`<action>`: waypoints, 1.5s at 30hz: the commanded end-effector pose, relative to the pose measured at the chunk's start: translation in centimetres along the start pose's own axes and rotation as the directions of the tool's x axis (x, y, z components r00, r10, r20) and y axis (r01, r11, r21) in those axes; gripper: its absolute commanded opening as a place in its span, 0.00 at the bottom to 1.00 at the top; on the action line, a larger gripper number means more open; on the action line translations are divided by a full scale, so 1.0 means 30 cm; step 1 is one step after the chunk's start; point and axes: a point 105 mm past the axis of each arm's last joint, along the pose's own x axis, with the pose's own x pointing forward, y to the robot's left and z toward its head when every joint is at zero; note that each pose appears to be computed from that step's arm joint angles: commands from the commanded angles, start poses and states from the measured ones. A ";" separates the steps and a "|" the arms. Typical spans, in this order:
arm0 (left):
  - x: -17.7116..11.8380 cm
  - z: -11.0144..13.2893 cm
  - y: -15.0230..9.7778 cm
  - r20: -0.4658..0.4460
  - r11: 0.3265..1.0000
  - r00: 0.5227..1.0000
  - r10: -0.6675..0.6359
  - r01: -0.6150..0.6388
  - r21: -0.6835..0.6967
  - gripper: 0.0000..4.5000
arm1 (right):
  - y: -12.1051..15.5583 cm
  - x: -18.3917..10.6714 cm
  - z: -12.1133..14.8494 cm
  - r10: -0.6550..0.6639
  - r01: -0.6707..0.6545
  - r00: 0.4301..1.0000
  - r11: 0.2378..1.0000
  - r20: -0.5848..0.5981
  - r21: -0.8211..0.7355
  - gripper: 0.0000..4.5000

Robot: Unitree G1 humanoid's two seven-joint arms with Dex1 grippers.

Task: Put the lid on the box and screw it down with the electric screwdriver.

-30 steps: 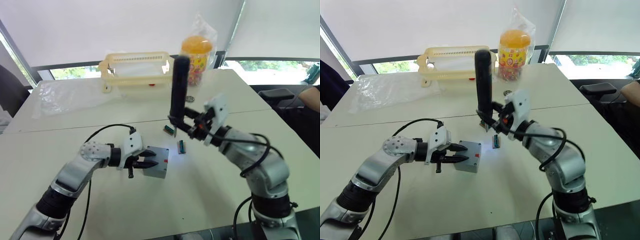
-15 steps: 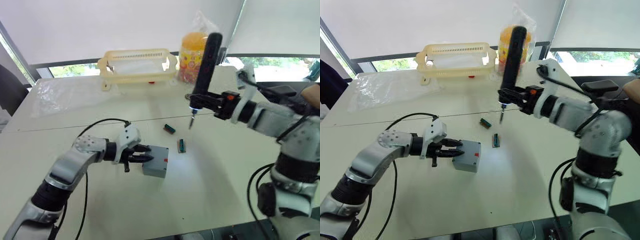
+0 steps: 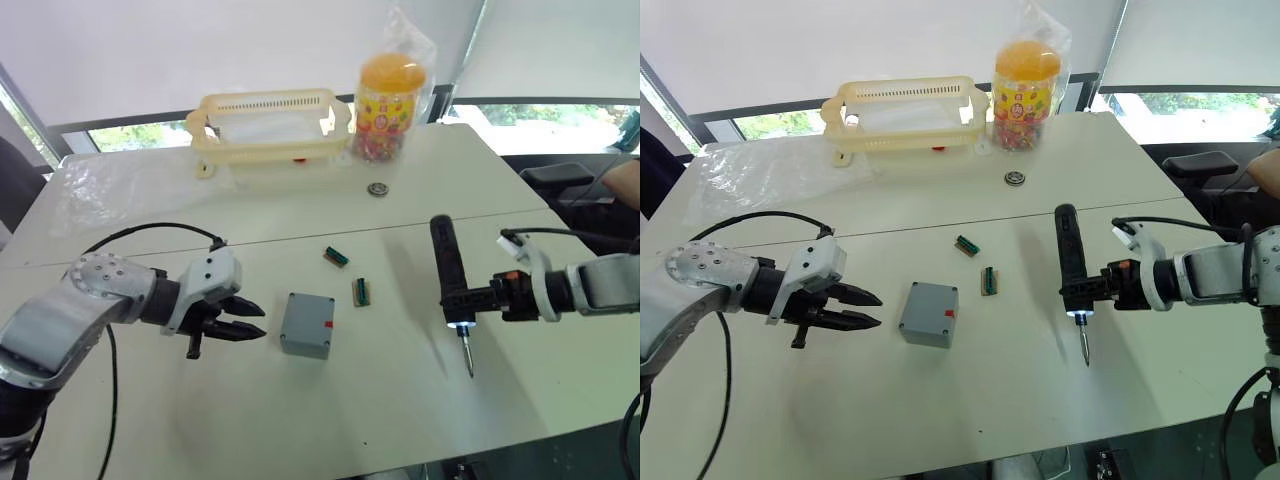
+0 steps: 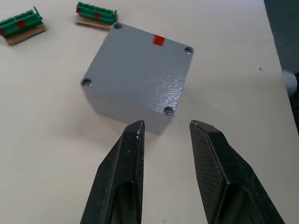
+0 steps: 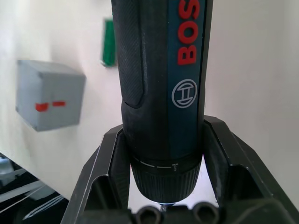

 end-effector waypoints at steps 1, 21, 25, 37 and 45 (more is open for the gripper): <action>-0.004 0.064 -0.013 0.050 0.998 0.999 0.004 -0.007 0.057 0.33 | 0.030 -0.018 0.013 0.036 -0.036 0.999 0.999 0.010 -0.004 0.39; 0.049 0.065 0.038 0.158 0.991 0.978 0.133 -0.133 -0.010 0.33 | -0.082 0.106 0.005 -0.099 0.108 0.992 0.985 -0.073 0.131 0.79; 0.044 0.034 0.056 0.142 0.985 0.975 0.170 -0.169 -0.024 0.33 | -0.101 0.110 0.015 -0.124 0.132 0.990 0.981 -0.059 0.142 1.00; -0.033 -0.020 0.163 0.206 0.915 0.910 0.359 -0.300 -0.269 0.33 | -0.036 0.011 0.167 -0.183 0.279 0.935 0.909 0.304 -0.311 1.00; -0.078 -0.183 0.117 0.126 0.820 0.877 0.463 -0.370 -0.437 0.33 | 0.026 -0.093 0.123 0.029 0.436 0.785 0.684 0.619 -0.585 1.00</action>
